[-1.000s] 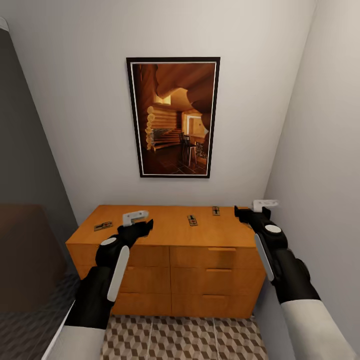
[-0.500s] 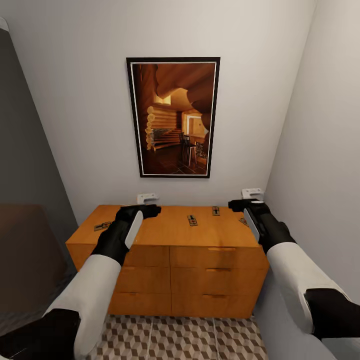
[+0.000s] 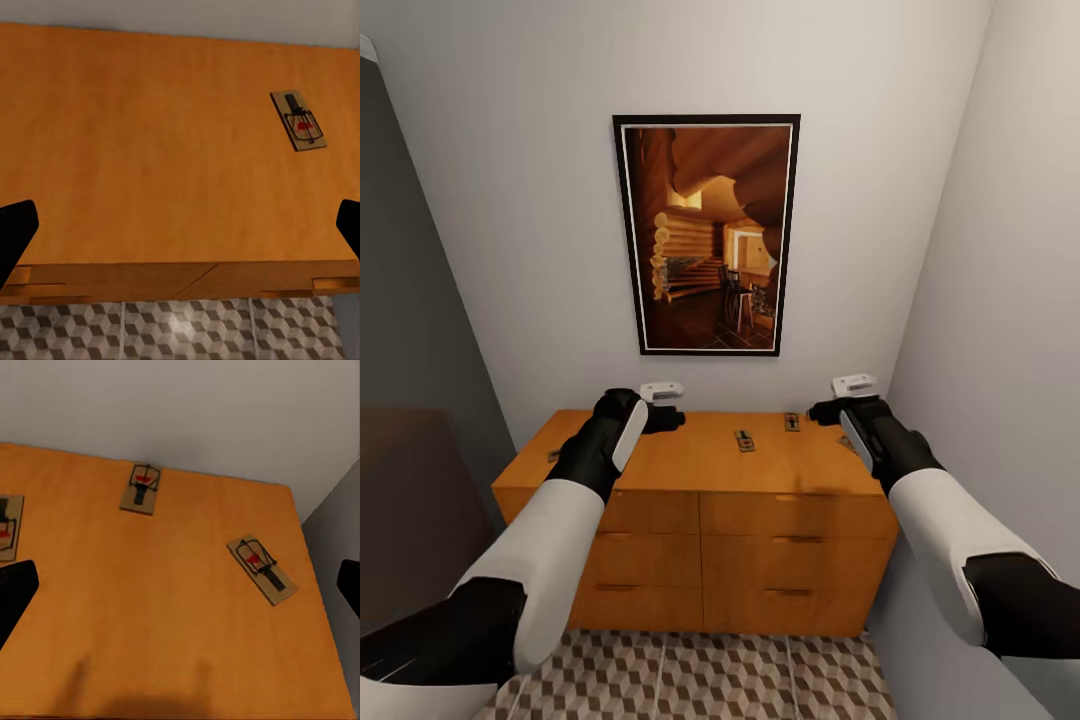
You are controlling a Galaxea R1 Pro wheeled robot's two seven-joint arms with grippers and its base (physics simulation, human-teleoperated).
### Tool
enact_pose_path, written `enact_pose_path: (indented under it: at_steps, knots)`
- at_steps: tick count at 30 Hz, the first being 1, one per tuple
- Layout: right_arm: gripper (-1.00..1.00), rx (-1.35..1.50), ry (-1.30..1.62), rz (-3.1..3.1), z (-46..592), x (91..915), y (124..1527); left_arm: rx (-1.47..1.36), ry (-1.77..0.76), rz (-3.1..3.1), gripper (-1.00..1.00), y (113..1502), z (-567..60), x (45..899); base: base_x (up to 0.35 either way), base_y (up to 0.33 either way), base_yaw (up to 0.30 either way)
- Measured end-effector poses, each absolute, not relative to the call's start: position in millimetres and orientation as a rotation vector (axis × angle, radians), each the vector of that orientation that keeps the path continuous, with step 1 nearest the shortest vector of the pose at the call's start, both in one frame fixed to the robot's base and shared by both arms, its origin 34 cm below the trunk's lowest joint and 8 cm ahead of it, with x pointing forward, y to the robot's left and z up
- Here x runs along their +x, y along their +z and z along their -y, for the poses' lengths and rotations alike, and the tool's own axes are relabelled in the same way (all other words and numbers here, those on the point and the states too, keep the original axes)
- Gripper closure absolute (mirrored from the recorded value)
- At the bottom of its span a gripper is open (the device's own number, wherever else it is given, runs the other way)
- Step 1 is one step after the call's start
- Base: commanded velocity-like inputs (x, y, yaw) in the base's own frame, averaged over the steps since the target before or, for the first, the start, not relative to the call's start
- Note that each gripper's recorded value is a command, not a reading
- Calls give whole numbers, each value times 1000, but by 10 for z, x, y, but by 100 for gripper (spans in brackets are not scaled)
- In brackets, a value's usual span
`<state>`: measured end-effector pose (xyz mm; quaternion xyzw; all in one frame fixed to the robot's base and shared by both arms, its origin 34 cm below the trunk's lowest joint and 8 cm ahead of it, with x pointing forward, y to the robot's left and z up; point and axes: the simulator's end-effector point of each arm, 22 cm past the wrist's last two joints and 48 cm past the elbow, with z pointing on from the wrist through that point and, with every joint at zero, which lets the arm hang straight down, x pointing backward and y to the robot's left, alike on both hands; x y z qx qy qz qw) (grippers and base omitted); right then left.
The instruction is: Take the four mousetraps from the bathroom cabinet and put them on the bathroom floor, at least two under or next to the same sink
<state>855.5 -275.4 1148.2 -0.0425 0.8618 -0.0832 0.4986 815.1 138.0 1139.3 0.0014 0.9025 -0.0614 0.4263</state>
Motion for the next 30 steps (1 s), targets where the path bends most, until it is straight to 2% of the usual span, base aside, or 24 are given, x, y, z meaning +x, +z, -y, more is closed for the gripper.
enact_pose_path:
  at_steps: [10,30]
  knots:
    - [-100,-204,-68,-2142,2463,8493,11256,7,-156,-2264,-100,11386,-1372,8144,0,0,0]
    - [-100,-215,-56,-2183,2497,8441,11073,9,-160,-2277,-100,11317,-1361,8132,0,0,0]
